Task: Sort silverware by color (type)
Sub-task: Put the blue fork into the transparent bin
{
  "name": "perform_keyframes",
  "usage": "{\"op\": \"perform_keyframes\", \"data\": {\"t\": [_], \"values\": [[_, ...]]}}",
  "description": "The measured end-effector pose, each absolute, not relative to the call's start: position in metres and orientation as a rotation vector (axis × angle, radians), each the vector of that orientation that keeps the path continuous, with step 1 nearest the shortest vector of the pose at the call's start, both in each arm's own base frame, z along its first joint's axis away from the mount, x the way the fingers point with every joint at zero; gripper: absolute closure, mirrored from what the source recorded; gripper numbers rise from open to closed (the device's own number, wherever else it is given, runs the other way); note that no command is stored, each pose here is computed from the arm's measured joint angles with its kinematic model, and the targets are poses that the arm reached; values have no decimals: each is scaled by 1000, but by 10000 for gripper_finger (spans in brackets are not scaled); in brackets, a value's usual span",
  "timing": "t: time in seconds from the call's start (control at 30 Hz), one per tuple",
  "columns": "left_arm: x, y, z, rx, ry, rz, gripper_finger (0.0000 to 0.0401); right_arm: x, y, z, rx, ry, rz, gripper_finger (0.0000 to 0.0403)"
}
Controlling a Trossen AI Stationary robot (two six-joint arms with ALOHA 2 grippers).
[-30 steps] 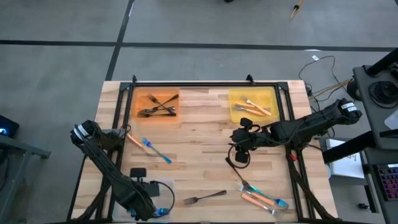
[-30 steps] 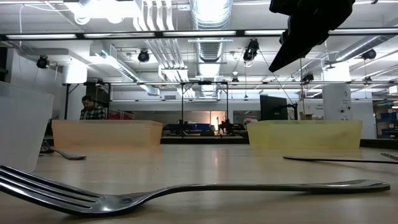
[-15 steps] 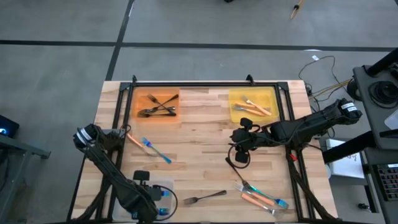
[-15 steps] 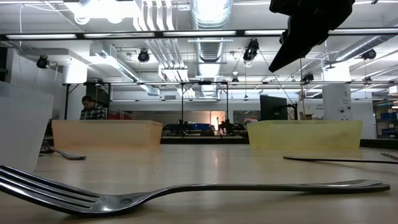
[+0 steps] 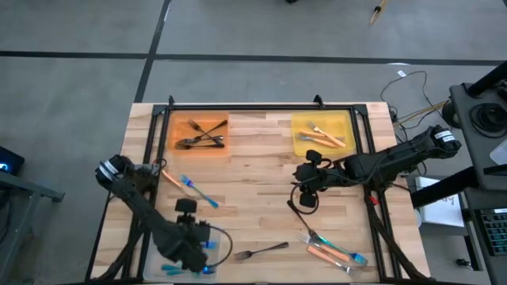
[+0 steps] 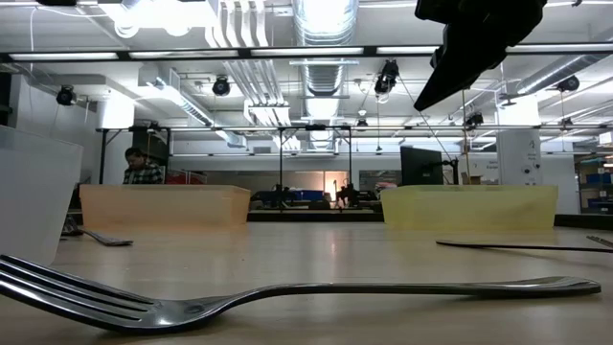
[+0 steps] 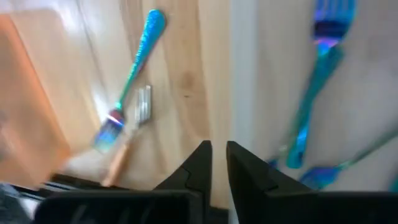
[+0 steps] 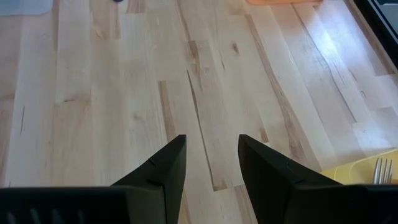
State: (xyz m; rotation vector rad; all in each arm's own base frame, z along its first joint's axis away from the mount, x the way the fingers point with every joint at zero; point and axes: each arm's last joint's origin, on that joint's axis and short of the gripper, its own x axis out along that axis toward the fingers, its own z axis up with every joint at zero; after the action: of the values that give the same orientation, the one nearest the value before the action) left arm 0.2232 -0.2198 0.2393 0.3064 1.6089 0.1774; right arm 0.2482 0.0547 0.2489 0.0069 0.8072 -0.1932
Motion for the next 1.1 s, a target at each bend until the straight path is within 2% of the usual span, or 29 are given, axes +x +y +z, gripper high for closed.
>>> {"op": "perform_keyframes", "data": {"t": [0.1, 0.37, 0.47, 0.6, 0.93, 1.1], "values": [[231, -204, 234, 346, 1641, 147, 339, 248, 55, 249, 7, 807, -193, 266], [235, -165, 216, 303, 1583, 60, 208, 248, 55, 249, 7, 807, -193, 266], [229, -148, 213, 296, 1541, 17, 184, 248, 55, 249, 7, 807, -193, 266], [220, -124, 213, 245, 1471, -16, 187, 248, 55, 249, 7, 807, -193, 266], [197, -63, 186, 208, 1417, 7, 250, 248, 55, 249, 7, 807, -193, 266], [196, -51, 180, 195, 1394, -9, 261, 248, 55, 249, 7, 807, -193, 266]]}}
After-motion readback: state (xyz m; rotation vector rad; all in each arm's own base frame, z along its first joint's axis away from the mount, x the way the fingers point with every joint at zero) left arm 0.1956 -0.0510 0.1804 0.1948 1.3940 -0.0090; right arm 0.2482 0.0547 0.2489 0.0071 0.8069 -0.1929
